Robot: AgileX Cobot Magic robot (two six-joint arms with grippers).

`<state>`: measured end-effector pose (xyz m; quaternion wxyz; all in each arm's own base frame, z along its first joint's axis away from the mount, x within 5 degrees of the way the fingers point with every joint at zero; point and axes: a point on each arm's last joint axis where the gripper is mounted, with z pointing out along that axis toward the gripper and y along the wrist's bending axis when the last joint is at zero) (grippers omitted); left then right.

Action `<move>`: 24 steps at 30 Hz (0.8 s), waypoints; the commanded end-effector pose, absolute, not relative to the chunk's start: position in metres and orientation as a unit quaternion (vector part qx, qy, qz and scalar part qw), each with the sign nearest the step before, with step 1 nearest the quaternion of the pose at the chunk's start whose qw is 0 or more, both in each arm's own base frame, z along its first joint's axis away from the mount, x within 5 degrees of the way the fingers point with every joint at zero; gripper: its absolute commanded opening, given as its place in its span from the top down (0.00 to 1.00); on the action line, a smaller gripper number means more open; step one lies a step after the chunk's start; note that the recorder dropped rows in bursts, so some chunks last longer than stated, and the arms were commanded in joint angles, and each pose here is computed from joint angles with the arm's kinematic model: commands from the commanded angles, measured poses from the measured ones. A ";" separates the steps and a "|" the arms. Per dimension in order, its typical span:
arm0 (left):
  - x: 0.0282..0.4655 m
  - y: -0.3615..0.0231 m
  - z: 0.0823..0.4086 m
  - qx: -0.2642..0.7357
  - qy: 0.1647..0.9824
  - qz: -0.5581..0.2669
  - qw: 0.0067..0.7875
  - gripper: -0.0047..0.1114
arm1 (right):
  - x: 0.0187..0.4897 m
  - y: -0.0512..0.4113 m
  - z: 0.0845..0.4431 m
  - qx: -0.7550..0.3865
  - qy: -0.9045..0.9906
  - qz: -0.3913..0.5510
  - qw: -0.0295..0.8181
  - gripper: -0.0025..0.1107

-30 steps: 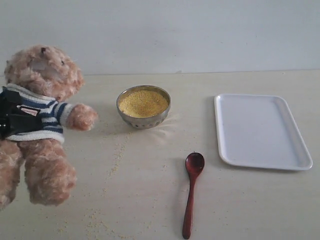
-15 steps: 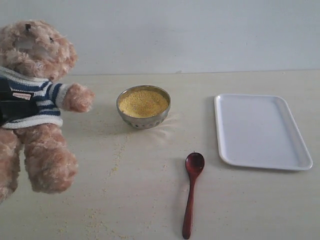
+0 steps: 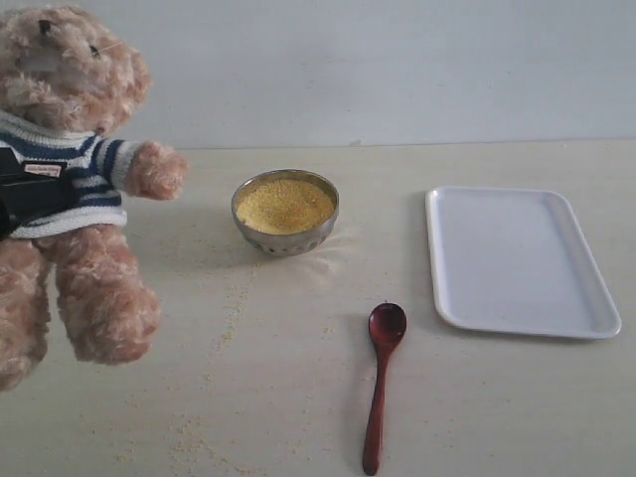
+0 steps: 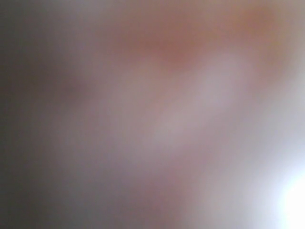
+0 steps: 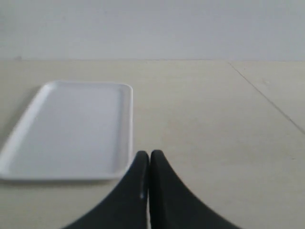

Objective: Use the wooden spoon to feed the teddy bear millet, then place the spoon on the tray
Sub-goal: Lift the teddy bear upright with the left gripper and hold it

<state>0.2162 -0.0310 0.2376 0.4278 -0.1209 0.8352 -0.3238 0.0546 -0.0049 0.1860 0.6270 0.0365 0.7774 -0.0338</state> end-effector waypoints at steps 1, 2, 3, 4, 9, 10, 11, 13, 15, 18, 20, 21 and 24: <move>0.218 -0.034 0.238 -0.126 0.830 -0.343 0.422 0.92 | 0.057 -0.002 0.204 0.215 0.679 0.170 0.681 0.97; 0.218 -0.034 0.238 -0.126 0.830 -0.343 0.421 0.92 | 0.056 -0.002 0.207 0.252 0.655 0.209 0.681 0.97; 0.218 -0.034 0.238 -0.126 0.830 -0.343 0.421 0.92 | 0.056 -0.003 0.209 0.282 0.634 0.240 0.680 0.97; 0.218 -0.034 0.238 -0.126 0.830 -0.343 0.421 0.92 | 0.056 -0.004 0.211 0.310 0.612 0.269 0.676 0.97; 0.218 -0.034 0.238 -0.124 0.831 -0.342 0.422 0.92 | 0.053 -0.017 0.223 0.347 0.533 0.257 0.728 0.97; 0.218 -0.034 0.238 -0.121 0.831 -0.340 0.423 0.92 | 0.049 -0.024 0.230 0.353 0.491 0.230 0.762 0.97; 0.218 -0.034 0.238 -0.118 0.831 -0.339 0.424 0.92 | 0.045 -0.029 0.234 0.363 0.457 0.220 0.781 0.97; 0.218 -0.034 0.238 -0.118 0.831 -0.339 0.424 0.92 | 0.037 -0.039 0.241 0.405 0.371 0.237 0.801 0.97; 0.218 -0.034 0.238 -0.118 0.831 -0.339 0.424 0.92 | 0.033 -0.041 0.250 0.434 0.310 0.306 0.789 0.97; 0.218 -0.033 0.237 -0.121 0.832 -0.335 0.425 0.92 | 0.027 -0.023 0.292 0.333 0.323 0.360 0.809 0.97; 0.218 -0.033 0.237 -0.121 0.833 -0.333 0.425 0.92 | 0.023 -0.008 0.324 0.226 0.358 0.330 0.843 0.97; 0.218 -0.033 0.237 -0.121 0.833 -0.333 0.425 0.92 | 0.024 0.000 0.343 0.169 0.368 0.319 0.857 0.97; 0.218 -0.033 0.237 -0.121 0.833 -0.333 0.425 0.92 | 0.039 0.020 0.387 0.016 0.390 0.274 0.879 0.97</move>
